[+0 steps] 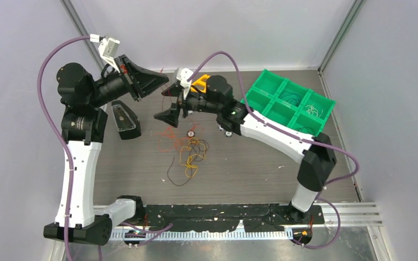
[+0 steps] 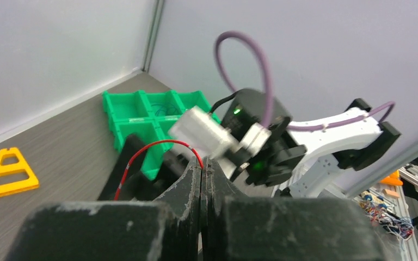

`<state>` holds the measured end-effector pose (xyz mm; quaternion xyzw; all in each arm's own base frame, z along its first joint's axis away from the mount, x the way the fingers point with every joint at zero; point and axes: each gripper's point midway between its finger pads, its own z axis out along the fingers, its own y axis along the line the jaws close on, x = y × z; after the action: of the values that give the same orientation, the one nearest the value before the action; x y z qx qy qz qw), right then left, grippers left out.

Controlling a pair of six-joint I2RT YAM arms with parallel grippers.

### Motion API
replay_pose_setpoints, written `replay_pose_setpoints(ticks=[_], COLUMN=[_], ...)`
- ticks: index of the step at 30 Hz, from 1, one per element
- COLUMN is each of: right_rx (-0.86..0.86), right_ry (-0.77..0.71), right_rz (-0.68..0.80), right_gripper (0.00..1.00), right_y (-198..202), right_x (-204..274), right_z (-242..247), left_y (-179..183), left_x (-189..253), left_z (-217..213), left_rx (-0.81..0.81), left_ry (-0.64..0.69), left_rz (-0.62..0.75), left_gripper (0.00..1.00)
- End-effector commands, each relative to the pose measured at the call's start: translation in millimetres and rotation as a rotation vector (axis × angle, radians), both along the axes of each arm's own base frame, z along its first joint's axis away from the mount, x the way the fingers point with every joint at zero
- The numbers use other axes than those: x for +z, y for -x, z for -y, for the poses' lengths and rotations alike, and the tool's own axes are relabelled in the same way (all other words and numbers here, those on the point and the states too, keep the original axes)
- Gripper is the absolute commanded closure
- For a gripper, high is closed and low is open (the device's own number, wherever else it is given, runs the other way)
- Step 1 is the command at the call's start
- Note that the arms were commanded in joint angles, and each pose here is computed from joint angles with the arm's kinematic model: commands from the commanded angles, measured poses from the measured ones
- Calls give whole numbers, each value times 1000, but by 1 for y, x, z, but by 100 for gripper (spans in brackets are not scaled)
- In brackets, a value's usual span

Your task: Untangle the cables

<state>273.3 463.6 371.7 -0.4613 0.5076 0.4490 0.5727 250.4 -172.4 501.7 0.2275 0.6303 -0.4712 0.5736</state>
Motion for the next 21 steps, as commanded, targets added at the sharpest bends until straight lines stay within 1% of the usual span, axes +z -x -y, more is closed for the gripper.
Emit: replay_pose_setpoints(ticks=[1, 2, 3, 4, 5, 6, 7, 8, 9, 10, 11, 12, 13, 14, 16, 17, 19, 20, 21], right_rx=[-22, -22, -29, -32, -30, -27, -30, -36, -41, -48, -53, -57, -58, -57, -53, -54, -52, -49, -46], right_ry=[-135, -117, -97, -80, -52, -37, -2, 46, 60, 108, 130, 177, 200, 241, 292, 309, 331, 348, 339], right_rz=[83, 74, 61, 46, 18, 5, -20, -56, -55, -89, -98, -129, -128, -146, -142, -134, -154, -184, -193], right_gripper=[15, 23, 38, 47, 62, 68, 79, 83, 88, 89, 90, 90, 90, 89, 88, 85, 66, 44, 35], right_y=[-13, -17, -20, -24, -24, -24, -23, -21, -20, -17, -17, -13, -11, -6, 0, 0, 1, 2, 0], right_x=[42, 29, 13, -1, -23, -35, -60, -92, -102, -132, -146, -173, -185, -206, -228, -232, -235, -234, -223], right_z=[-19, -24, -25, -25, -23, -21, -17, -12, -9, -2, 1, 9, 12, 19, 29, 34, 42, 45, 50], left_y=[20, 23, 26, 29, 33, 36, 38, 38, 42, 44, 46, 48, 51, 51, 46, 45, 41, 40, 33], left_x=[30, 39, 49, 60, 76, 91, 103, 113, 123, 130, 137, 142, 147, 149, 151, 150, 146, 143, 135], left_z=[9, 9, 8, 7, 4, 2, -2, -4, -6, -7, -8, -8, -8, -8, -15, -15, -15, -15, -15], left_rx=[-96, -101, -102, -98, -91, -86, -73, -64, -57, -51, -49, -50, -51, -53, -22, -20, -18, -19, -17], left_ry=[34, 49, 62, 77, 97, 116, 131, 139, 141, 143, 146, 148, 153, 155, 153, 154, 152, 149, 148], left_rz=[89, 98, 117, 138, 169, 204, 227, 242, 270, 291, 308, 321, 333, 339, 347, 344, 333, 327, 302], left_gripper=[100, 100, 100, 100, 100, 100, 100, 100, 100, 100, 100, 100, 100, 100, 100, 100, 100, 100, 100])
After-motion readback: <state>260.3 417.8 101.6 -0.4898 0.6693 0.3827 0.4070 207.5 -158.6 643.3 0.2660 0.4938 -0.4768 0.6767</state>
